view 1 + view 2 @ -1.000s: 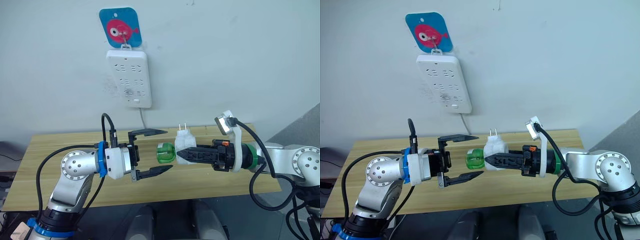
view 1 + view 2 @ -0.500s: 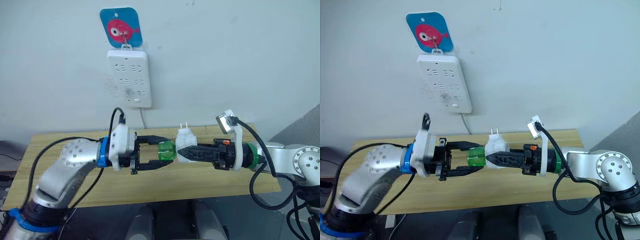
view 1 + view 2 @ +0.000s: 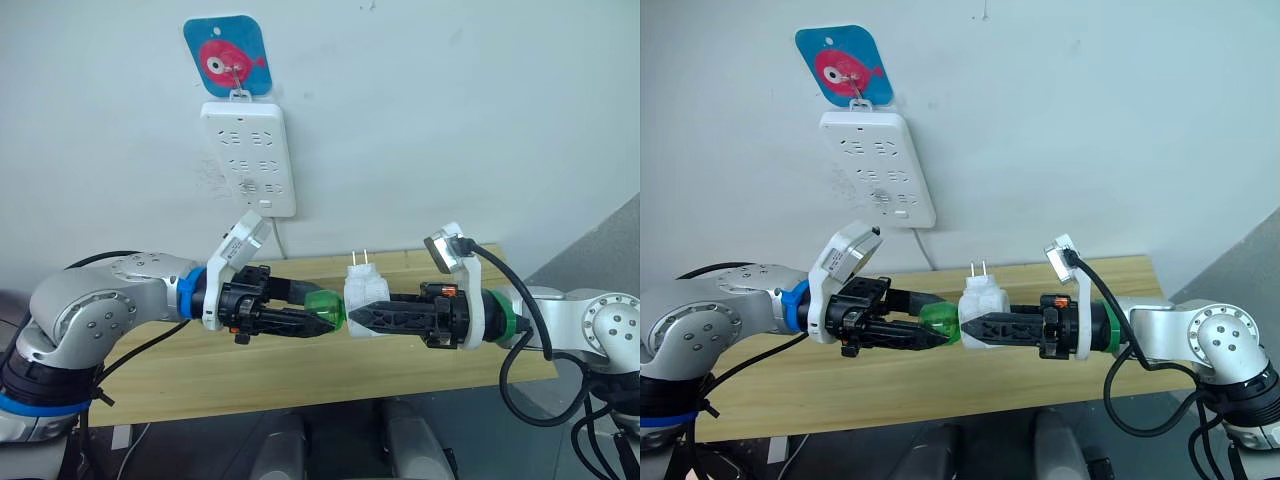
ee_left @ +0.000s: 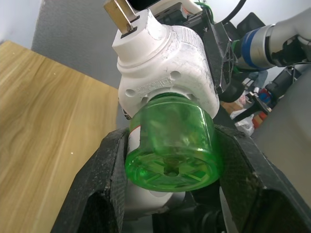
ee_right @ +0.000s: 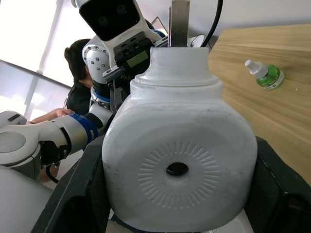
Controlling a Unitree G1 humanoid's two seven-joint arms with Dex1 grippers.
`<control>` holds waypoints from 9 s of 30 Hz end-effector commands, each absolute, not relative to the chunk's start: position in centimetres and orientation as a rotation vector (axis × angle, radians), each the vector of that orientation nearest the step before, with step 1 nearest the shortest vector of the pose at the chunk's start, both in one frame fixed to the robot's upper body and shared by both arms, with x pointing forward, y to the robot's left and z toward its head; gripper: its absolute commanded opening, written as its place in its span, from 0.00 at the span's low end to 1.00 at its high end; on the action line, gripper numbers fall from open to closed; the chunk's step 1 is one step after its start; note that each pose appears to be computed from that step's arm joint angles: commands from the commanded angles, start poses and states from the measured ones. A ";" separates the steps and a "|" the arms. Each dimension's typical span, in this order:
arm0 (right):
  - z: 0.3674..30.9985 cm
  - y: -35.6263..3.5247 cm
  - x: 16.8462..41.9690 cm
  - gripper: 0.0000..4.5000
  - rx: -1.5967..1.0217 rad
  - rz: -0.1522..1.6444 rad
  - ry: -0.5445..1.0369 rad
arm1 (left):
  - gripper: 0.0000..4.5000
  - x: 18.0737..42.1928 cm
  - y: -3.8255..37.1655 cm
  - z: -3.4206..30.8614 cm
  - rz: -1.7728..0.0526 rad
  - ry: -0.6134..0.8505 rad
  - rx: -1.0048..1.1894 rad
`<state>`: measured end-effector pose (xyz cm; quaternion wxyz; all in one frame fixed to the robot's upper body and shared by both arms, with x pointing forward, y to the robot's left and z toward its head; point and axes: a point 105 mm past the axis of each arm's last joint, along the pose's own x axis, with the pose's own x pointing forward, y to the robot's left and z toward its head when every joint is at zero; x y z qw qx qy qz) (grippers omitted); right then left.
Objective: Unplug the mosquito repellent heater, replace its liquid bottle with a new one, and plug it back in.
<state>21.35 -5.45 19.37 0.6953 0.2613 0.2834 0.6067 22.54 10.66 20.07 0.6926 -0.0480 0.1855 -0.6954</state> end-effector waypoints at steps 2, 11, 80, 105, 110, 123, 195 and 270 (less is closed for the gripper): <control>19.8 -5.9 21.6 0.67 0.568 1.333 0.608 | 0.49 22.7 11.6 20.8 -1.510 0.393 -0.107; 19.9 -5.9 21.6 0.67 0.571 1.334 0.603 | 0.49 23.4 11.0 20.1 -1.455 0.326 -0.045; 18.9 -7.9 21.9 0.67 0.517 1.281 0.669 | 0.49 20.8 12.8 19.9 -1.554 0.383 -0.008; 3.2 -20.8 33.5 0.67 -0.368 0.418 0.883 | 0.49 22.7 12.1 15.3 -1.258 -0.063 0.398; 3.4 -21.0 33.7 0.97 -0.331 0.391 0.886 | 0.49 23.0 11.9 15.3 -1.257 -0.073 0.403; 13.0 -15.9 29.6 1.00 -0.018 0.654 0.545 | 0.49 24.3 10.7 15.6 -1.118 -0.176 0.279; 5.8 -7.9 38.7 0.17 -0.347 0.587 -0.005 | 0.92 20.8 13.8 11.3 -0.828 0.046 0.282; 14.3 -2.9 24.3 1.00 -0.508 1.330 -0.008 | 0.88 25.4 26.4 5.1 -0.116 0.137 0.129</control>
